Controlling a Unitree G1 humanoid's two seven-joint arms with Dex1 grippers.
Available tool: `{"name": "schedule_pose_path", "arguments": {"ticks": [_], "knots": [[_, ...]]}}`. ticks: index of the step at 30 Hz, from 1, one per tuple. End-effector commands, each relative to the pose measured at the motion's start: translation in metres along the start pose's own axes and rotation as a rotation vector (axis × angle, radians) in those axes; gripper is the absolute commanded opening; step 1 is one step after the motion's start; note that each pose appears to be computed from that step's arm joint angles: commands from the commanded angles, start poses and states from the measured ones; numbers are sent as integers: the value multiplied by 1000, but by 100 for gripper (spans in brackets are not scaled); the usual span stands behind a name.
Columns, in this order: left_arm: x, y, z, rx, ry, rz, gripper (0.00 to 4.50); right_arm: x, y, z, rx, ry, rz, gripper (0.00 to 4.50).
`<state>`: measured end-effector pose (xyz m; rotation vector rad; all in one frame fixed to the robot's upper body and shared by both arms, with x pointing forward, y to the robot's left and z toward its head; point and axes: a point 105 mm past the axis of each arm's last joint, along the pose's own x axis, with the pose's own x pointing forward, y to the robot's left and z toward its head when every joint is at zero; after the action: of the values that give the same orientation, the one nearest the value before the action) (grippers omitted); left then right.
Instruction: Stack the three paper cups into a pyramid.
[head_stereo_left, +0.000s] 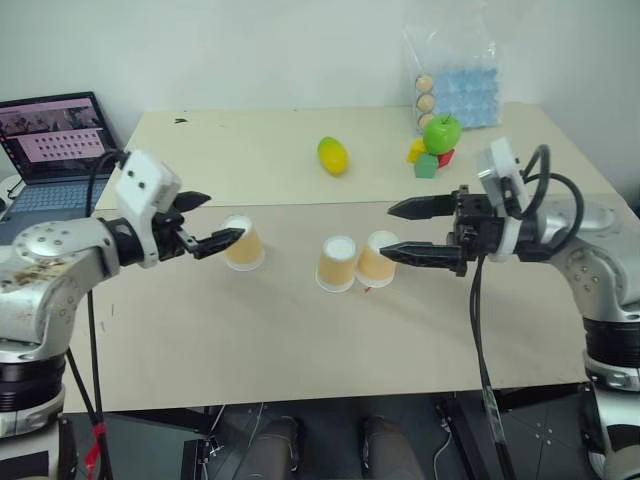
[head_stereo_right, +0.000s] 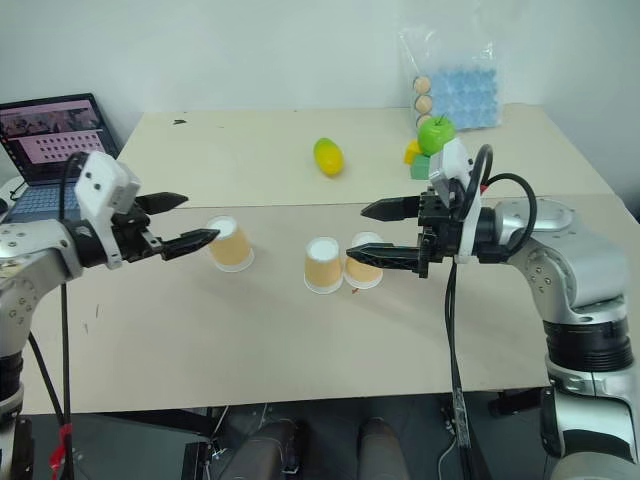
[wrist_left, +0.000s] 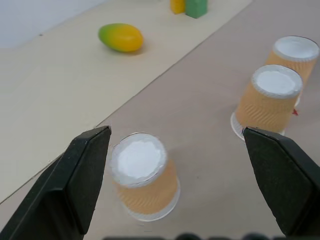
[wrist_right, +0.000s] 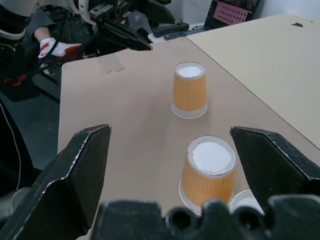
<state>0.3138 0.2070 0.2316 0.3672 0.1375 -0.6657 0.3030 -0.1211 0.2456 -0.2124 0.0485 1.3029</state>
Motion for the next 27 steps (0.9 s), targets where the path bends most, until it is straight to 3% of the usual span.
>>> {"name": "schedule_pose_path", "arguments": {"ticks": [1, 11, 21, 27], "knots": [[-5, 9, -3, 29, -7, 53, 450, 1, -3, 16, -77, -41, -2, 446], [8, 4, -55, -144, 6, 96, 450, 1, -5, 26, -103, -61, -8, 446], [35, -6, -75, -181, -26, 113, 450, -6, -5, 36, -132, -65, -55, 446], [57, -4, -73, -186, -71, 126, 450, -9, -3, 39, -136, -66, -74, 446]]}}
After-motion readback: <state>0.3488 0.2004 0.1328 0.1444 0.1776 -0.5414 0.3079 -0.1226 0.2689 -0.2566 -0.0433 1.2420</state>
